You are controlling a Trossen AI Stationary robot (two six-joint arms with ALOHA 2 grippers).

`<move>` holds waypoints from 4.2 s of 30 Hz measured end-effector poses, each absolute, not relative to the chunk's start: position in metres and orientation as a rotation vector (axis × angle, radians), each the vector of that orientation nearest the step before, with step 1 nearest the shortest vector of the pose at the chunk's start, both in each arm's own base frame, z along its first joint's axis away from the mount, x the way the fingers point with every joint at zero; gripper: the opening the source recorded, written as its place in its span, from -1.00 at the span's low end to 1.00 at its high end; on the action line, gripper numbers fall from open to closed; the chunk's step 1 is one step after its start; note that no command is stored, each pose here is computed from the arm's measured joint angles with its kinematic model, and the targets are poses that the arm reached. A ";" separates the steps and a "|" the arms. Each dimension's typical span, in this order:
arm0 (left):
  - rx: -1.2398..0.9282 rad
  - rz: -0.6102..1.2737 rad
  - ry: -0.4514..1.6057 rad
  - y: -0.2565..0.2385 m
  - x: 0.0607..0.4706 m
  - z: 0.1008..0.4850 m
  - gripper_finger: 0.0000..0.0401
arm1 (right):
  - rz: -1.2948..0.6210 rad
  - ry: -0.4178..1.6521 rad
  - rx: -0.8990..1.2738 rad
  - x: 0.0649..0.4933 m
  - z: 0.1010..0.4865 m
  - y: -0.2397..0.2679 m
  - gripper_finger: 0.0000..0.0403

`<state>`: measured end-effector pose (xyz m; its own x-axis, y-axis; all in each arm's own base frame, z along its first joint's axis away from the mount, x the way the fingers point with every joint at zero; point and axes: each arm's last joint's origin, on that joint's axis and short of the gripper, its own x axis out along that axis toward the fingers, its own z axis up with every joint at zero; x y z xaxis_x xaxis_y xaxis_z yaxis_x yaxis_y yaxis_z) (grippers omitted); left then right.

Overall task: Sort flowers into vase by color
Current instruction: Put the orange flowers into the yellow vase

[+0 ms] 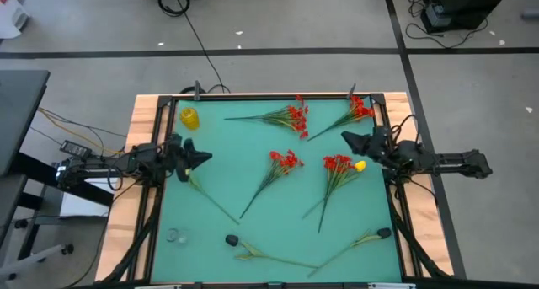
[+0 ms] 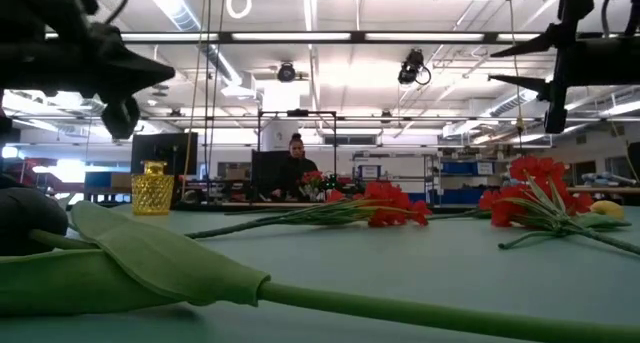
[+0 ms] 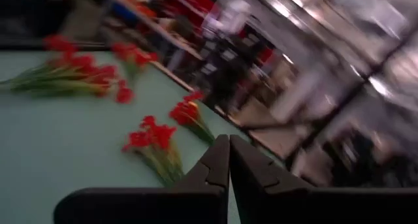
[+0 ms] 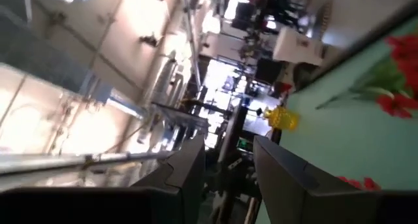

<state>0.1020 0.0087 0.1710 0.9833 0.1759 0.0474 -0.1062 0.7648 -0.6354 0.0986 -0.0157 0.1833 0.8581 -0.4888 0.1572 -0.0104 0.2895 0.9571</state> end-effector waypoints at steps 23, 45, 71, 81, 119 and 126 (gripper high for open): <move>-1.048 0.162 -0.165 0.010 0.102 0.172 -0.92 | -0.423 0.031 1.552 0.144 0.184 -0.011 -0.31; -0.999 0.146 -0.057 0.008 0.102 0.165 -0.92 | -0.793 1.084 1.629 0.203 0.189 0.041 0.03; -0.747 0.183 -0.002 0.008 0.103 0.160 -0.92 | -1.135 1.024 1.635 0.238 0.144 0.061 -0.06; -0.714 0.183 0.001 0.008 0.103 0.160 -0.92 | -1.272 1.104 1.486 0.236 0.145 0.060 -0.75; -0.499 0.230 -0.037 0.011 0.113 0.228 -0.08 | -0.412 0.376 0.430 0.346 0.266 -0.001 -0.90; -0.395 0.240 -0.029 0.012 0.140 0.263 0.09 | -0.298 0.197 0.369 0.353 0.286 -0.036 -0.90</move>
